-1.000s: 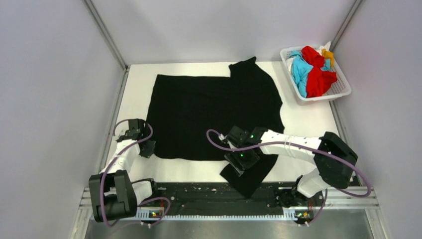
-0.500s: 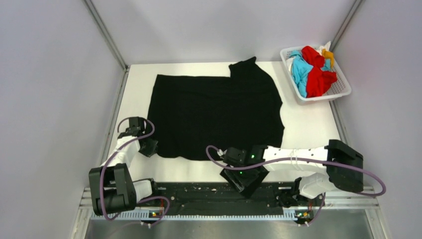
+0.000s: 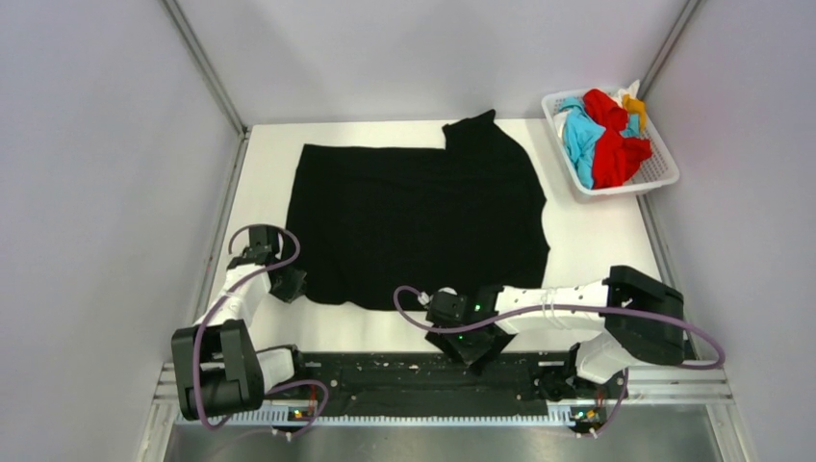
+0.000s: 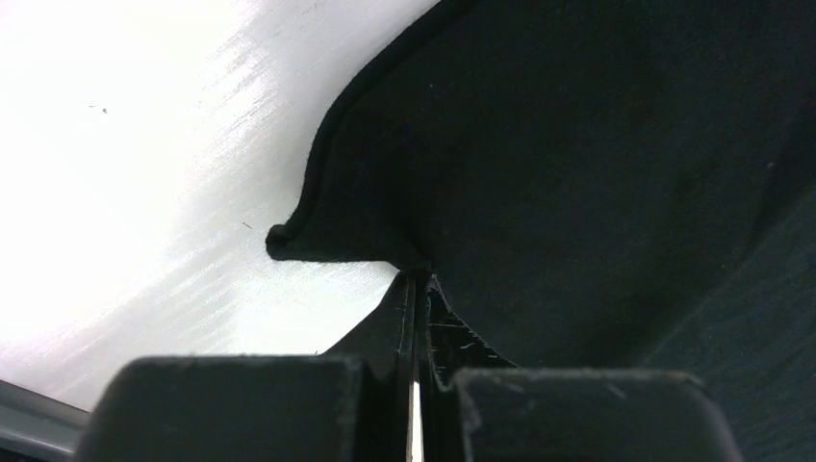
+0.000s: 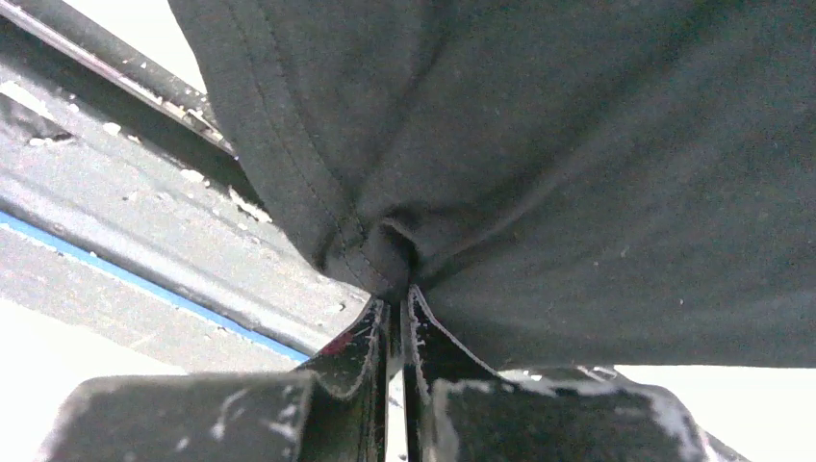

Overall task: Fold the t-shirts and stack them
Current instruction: Grab the side of the flattened tshirt closest away from the robot with both arms, then fold the flattened tshirt in 1/3 of the way

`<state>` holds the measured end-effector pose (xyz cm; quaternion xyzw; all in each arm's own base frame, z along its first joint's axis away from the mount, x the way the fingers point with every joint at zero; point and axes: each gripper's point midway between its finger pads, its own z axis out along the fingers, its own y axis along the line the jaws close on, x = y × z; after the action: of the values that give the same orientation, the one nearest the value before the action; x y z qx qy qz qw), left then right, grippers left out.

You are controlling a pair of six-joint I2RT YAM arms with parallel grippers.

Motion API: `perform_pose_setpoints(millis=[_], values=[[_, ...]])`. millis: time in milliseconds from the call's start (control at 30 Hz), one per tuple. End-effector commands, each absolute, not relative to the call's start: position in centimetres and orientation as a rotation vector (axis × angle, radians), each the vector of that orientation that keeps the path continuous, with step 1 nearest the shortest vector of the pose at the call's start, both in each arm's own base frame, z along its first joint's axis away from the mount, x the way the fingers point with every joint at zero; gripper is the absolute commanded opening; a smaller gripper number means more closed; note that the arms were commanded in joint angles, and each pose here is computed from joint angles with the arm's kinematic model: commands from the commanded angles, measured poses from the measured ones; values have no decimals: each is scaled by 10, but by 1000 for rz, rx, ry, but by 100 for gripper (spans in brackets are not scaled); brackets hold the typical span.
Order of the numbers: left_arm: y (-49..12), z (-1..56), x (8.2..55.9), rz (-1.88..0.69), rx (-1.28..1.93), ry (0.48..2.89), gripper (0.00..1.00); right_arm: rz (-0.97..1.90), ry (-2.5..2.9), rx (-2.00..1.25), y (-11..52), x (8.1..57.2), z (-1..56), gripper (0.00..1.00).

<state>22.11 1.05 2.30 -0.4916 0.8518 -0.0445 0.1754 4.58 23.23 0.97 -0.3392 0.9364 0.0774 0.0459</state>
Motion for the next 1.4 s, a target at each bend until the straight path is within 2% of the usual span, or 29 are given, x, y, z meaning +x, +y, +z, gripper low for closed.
perform_pose_setpoints(millis=[0,200,467,633,733,833,933,1133,1367], values=[[11,32,227,-151,-1360,2385,0,-16,2853,-968,207,53,9,0],[17,48,222,-104,-1358,2365,0,36,2729,-861,220,83,69,0],[16,47,174,14,-1433,2463,0,234,2953,-1134,190,16,81,0],[11,55,164,-12,-1511,2421,0,355,3017,-1222,183,-7,92,0],[11,60,156,0,-1573,2376,0,354,2984,-1207,185,-2,93,0],[22,70,150,62,-1614,2278,0,251,2920,-1095,183,24,94,0],[28,89,162,20,-1578,2183,0,181,2855,-916,180,64,101,0],[10,105,208,-239,-1496,2122,0,148,2724,-785,187,116,119,0],[7,108,257,-332,-1462,2114,0,59,2545,-528,177,203,156,0]])
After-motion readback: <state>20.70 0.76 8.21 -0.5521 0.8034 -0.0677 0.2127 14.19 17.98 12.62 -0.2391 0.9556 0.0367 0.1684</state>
